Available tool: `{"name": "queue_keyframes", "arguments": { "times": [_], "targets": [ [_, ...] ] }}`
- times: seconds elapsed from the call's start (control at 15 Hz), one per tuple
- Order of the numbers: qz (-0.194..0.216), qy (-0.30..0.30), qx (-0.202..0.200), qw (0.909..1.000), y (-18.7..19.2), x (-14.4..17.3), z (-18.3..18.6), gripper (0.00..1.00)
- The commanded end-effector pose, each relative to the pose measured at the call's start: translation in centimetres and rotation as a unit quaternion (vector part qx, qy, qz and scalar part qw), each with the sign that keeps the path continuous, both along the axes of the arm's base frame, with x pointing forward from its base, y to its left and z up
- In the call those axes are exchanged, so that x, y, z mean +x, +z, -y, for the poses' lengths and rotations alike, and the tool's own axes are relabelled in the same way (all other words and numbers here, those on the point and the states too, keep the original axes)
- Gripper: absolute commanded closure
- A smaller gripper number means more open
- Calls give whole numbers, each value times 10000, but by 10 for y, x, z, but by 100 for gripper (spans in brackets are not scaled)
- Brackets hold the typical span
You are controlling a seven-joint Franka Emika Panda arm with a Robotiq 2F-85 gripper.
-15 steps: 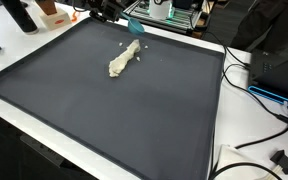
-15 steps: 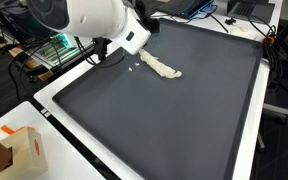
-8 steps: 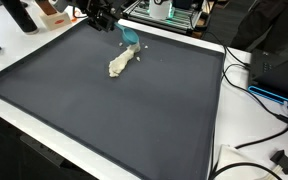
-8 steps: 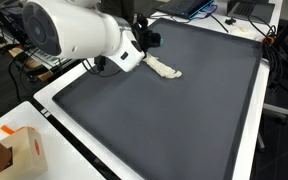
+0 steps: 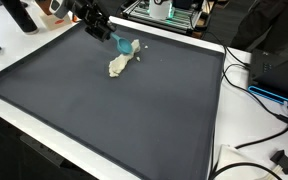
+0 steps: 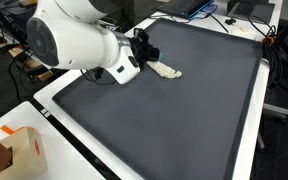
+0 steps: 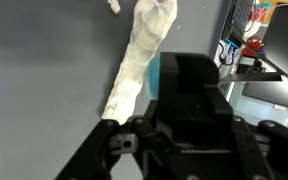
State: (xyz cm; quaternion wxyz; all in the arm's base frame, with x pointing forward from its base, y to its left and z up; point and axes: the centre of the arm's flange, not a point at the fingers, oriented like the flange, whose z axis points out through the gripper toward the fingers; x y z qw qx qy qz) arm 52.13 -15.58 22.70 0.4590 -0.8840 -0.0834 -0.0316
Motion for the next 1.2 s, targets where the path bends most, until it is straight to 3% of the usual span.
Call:
{"name": "queue_keyframes", "arguments": {
  "times": [0.0,0.87,1.13],
  "targets": [
    [-45,-262,-135,9996,-12,0,-1,75],
    [-266,-607,-195,9976,-55,-8,9,75],
    [-600,-1003,-156,9930,-64,-19,20,75]
  ]
}}
